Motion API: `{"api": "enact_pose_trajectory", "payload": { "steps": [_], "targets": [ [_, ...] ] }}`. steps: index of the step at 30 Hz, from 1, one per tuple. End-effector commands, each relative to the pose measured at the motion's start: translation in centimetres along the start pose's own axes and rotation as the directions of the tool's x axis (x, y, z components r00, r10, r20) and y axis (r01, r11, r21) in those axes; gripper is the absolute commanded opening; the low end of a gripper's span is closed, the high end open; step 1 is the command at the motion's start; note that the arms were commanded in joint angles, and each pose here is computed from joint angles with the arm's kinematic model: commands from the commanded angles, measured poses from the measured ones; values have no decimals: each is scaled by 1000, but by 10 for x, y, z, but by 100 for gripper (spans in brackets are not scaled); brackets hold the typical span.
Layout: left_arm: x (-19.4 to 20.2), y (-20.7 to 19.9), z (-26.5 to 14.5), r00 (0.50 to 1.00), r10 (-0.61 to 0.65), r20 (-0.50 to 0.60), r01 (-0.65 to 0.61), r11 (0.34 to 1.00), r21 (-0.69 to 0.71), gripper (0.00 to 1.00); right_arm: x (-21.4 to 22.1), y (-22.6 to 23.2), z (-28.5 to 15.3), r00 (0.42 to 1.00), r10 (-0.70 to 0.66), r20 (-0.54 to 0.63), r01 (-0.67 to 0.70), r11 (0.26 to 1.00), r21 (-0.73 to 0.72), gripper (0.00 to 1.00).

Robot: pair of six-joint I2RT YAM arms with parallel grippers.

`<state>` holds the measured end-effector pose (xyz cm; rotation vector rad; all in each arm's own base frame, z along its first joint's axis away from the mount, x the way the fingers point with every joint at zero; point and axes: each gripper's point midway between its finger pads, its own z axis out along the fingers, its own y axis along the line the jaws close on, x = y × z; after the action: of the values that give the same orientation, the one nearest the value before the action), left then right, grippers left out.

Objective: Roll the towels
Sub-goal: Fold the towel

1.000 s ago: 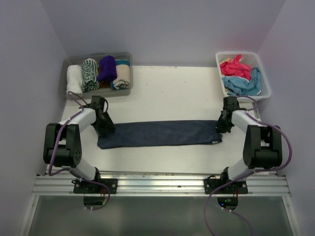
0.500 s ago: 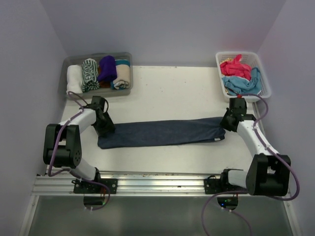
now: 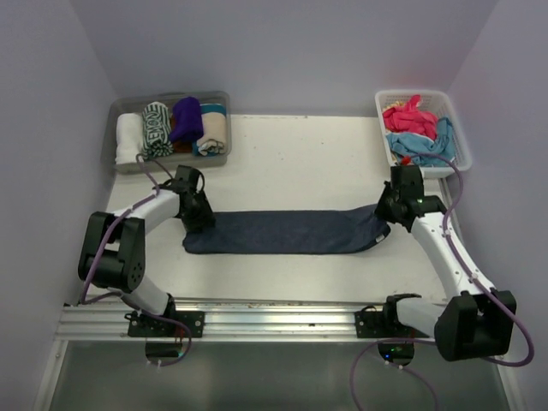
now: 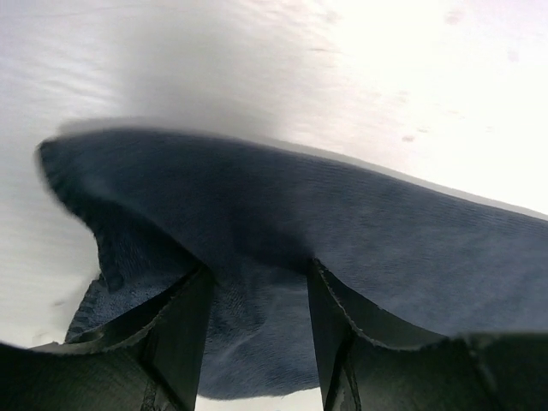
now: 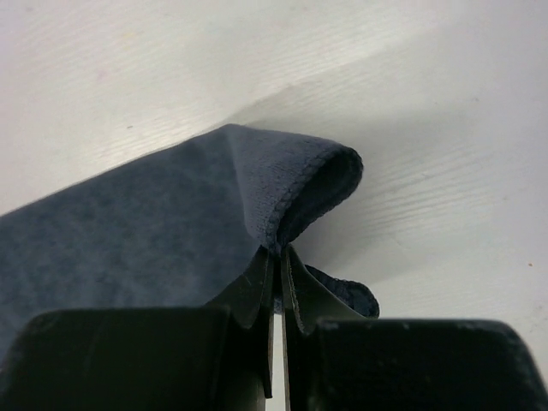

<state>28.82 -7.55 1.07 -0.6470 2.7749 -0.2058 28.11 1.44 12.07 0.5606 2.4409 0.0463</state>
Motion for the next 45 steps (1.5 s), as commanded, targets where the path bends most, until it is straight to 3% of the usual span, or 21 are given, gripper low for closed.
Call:
{"api": "enact_pose_trajectory", "payload": {
  "steps": [1, 11, 17, 21, 28, 35, 45],
  "targets": [
    [47, -28, 35, 990, 4, -141, 9, 996, 91, 51, -21, 33, -32, 997, -18, 72, 24, 997, -79, 0],
    [56, -67, 30, 986, 102, -130, -87, 989, 120, 51, -5, 113, -67, 994, -73, 87, 92, 966, -243, 0],
    [32, -36, -3, 988, 144, -50, -144, 990, 5, 51, 18, 177, -88, 983, -156, 100, 181, 921, -346, 0],
    [18, 5, -20, 989, 144, 10, -141, 980, -138, 52, 42, 220, -94, 970, -223, 94, 242, 882, -404, 0],
    [5, 27, -38, 992, 117, 54, -107, 981, -162, 52, 86, 292, -107, 933, -346, 98, 347, 795, -498, 0],
    [23, 33, -14, 995, 95, -17, -97, 984, -151, 51, 107, 324, -105, 914, -394, 100, 383, 752, -537, 0],
    [14, 29, -23, 996, 87, 15, -84, 988, -128, 51, 140, 376, -111, 877, -466, 115, 438, 681, -587, 0]
  ]
}}
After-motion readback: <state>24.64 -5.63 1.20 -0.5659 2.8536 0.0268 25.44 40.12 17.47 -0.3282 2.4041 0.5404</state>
